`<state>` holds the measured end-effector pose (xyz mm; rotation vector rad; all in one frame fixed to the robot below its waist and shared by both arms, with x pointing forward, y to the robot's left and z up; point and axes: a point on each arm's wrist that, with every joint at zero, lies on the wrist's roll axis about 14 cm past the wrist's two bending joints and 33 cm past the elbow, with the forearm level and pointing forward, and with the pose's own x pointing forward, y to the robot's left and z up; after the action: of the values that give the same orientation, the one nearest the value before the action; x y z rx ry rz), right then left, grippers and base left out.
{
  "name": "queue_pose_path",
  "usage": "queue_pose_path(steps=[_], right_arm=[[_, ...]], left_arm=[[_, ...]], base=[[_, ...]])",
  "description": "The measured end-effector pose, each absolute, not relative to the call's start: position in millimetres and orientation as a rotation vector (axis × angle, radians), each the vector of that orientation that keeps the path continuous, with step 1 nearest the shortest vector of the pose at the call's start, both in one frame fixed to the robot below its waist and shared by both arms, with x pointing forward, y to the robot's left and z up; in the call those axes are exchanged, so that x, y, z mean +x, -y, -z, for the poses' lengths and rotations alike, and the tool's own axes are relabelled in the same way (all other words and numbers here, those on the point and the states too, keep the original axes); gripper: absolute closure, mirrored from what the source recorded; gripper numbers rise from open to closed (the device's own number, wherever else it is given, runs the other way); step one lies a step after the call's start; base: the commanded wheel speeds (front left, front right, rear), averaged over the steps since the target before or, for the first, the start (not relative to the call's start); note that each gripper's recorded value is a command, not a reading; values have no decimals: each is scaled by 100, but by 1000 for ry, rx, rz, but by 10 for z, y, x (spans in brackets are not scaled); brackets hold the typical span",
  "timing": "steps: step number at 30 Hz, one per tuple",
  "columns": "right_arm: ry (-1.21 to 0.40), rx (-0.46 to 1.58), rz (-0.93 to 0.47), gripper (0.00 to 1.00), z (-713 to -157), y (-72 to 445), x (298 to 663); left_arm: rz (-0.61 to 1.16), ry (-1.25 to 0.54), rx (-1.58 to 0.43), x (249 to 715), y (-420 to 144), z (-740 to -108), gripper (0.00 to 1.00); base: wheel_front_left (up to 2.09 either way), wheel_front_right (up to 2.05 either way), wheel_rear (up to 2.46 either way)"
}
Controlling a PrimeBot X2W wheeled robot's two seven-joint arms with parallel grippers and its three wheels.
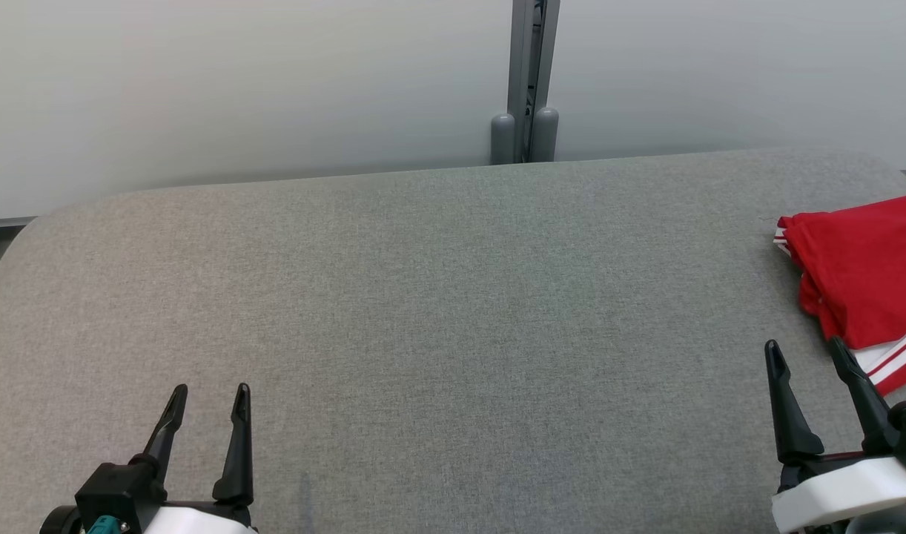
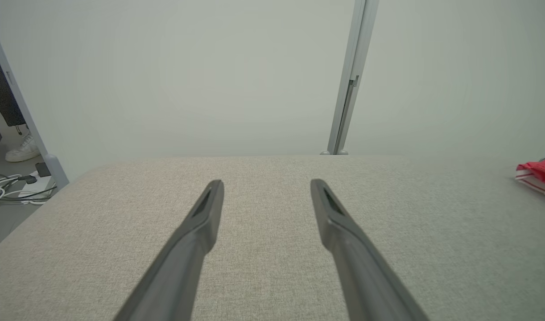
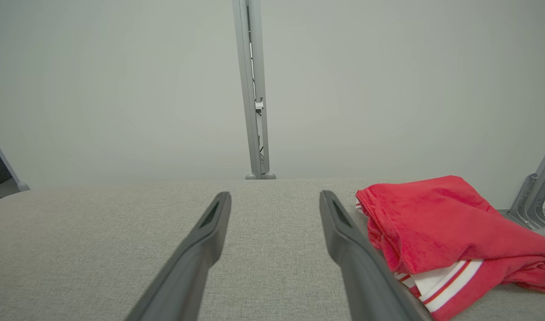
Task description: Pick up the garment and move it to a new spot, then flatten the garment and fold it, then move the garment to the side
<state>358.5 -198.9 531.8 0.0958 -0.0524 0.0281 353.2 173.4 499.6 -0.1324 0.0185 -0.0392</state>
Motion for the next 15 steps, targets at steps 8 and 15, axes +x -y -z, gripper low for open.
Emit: queue_pose_path(steps=[8,15], right_arm=[[47,100,-24,0,-5296,1999,3590],[47,103,-19,0,-5289,2010,3588]], left_arm=[[39,-23,-131,3559,-1738,-4973,0],[38,-24,-134,3569,-1738,-4963,0]], base=[[0,0,0],[0,0,0]])
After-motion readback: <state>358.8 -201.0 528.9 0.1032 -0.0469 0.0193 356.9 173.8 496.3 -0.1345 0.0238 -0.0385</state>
